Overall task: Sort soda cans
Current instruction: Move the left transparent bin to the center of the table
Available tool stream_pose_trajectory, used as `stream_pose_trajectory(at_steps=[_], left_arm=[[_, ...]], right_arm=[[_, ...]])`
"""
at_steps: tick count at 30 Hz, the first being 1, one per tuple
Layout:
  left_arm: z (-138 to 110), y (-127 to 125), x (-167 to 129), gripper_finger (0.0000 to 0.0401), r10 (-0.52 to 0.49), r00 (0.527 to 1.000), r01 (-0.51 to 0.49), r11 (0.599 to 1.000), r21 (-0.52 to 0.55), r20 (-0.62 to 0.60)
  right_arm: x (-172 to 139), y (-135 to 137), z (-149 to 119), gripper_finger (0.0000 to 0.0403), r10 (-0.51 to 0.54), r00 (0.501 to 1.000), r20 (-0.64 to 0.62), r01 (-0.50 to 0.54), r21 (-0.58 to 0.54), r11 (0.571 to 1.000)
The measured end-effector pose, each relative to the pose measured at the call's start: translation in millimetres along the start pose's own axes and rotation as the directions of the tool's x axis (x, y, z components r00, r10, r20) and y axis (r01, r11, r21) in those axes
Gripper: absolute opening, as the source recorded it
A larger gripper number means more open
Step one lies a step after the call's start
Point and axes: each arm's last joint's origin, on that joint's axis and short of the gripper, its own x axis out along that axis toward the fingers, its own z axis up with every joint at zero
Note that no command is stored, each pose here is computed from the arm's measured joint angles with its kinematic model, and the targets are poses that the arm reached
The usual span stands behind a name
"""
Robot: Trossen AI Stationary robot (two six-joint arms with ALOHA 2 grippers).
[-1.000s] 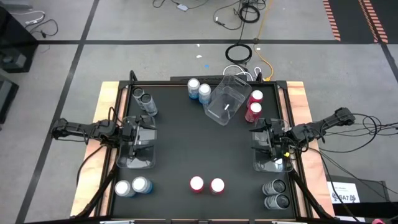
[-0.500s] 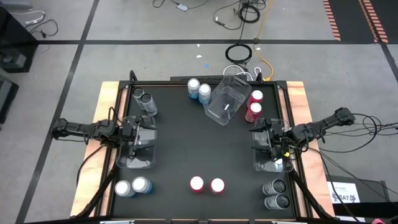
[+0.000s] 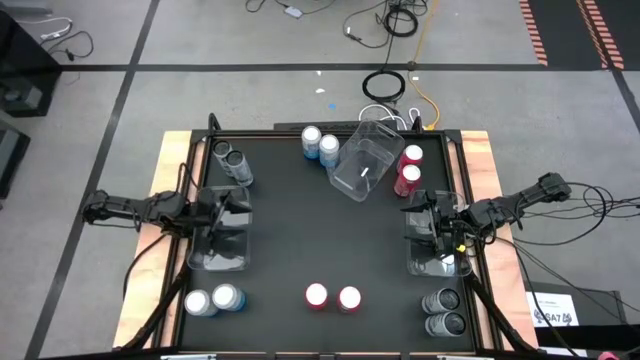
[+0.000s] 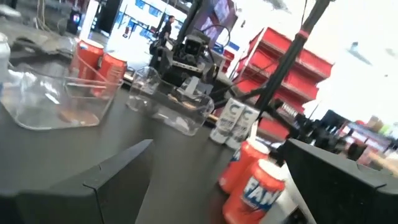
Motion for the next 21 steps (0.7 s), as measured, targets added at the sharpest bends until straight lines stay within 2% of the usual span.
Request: stream_pose_trajectory(at_steps=[3,13,16,21], left_arm=[[0.8,-0.3,-0.1,0.0366,0.003,1.000,-0.002,0.999,-0.032,0.003],[5.7,-3.5,-0.9,0.0366,-0.027,1.000,0.027,0.999,-0.030,0.014],[13.7,-7.4,-2.0,0.0366,-0.001,1.000,0.001,1.000,0.031,-0.014],[38.1,-17.3,-1.9,0.0366,0.154,0.982,-0.133,0.974,0.185,-0.108]], right_arm=[[0.0,0.0,0.0,0.0396,0.000,1.000,0.000,0.000,0.000,1.000],[0.0,0.0,0.0,0.0396,0.000,1.000,0.000,0.000,0.000,1.000],[0.0,0.0,0.0,0.0396,0.000,1.000,0.000,0.000,0.000,1.000],[0.0,0.0,0.0,0.0396,0.000,1.000,0.000,0.000,0.000,1.000]])
